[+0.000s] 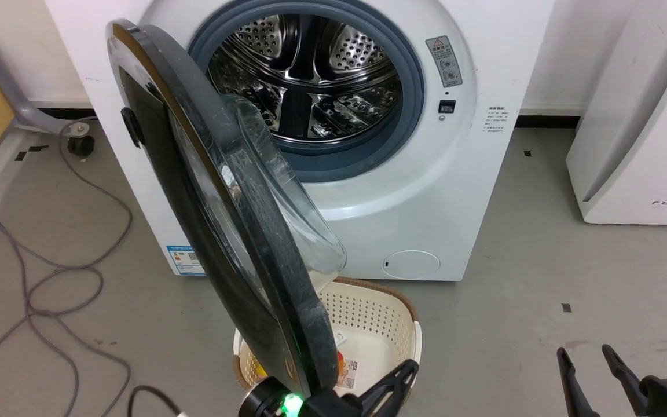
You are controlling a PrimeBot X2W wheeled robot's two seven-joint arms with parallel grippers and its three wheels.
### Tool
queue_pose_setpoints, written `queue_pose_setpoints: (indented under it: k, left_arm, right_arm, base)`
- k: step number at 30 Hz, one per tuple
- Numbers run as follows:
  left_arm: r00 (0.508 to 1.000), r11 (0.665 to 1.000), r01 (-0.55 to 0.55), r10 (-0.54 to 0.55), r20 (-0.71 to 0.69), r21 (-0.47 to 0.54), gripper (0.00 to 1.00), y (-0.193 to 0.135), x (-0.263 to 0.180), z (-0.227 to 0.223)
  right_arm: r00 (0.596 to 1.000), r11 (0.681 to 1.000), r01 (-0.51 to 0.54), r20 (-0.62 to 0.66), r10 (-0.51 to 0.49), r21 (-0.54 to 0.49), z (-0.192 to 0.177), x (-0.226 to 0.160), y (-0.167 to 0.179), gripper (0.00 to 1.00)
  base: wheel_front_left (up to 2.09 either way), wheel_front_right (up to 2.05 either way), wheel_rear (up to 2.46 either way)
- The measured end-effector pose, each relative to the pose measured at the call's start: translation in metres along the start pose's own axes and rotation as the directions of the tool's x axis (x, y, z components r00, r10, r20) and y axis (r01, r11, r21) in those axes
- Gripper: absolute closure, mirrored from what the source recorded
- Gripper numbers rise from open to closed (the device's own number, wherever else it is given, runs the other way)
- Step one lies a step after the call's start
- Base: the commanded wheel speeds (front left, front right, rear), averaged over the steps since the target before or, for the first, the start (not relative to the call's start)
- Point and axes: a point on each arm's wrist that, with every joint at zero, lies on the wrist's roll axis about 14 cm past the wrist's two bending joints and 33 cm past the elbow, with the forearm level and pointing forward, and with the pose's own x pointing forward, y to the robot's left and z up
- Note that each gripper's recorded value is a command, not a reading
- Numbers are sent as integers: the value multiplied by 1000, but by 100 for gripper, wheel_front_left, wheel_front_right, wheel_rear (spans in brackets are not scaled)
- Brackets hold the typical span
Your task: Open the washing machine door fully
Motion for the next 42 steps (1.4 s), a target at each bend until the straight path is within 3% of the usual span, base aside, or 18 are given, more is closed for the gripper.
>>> queue_pose_setpoints:
  k: [13, 24, 42]
  left_arm:
    - [981, 981, -193, 193, -4, -16, 100, 49, 20, -16]
    - [963, 963, -268, 268, 1, -21, 100, 66, 15, -19]
    - [899, 900, -435, 436, 28, -36, 100, 88, -42, -11]
  right_arm:
    - [999, 999, 29, -29, -28, 29, -11, -5, -8, 0]
    - [1000, 999, 14, -24, -13, 46, -15, -2, -4, 0]
    - [998, 998, -48, -44, 49, 43, -19, 9, 15, 0]
  base:
    - [0, 0, 0]
    - [0, 0, 0]
    - [0, 0, 0]
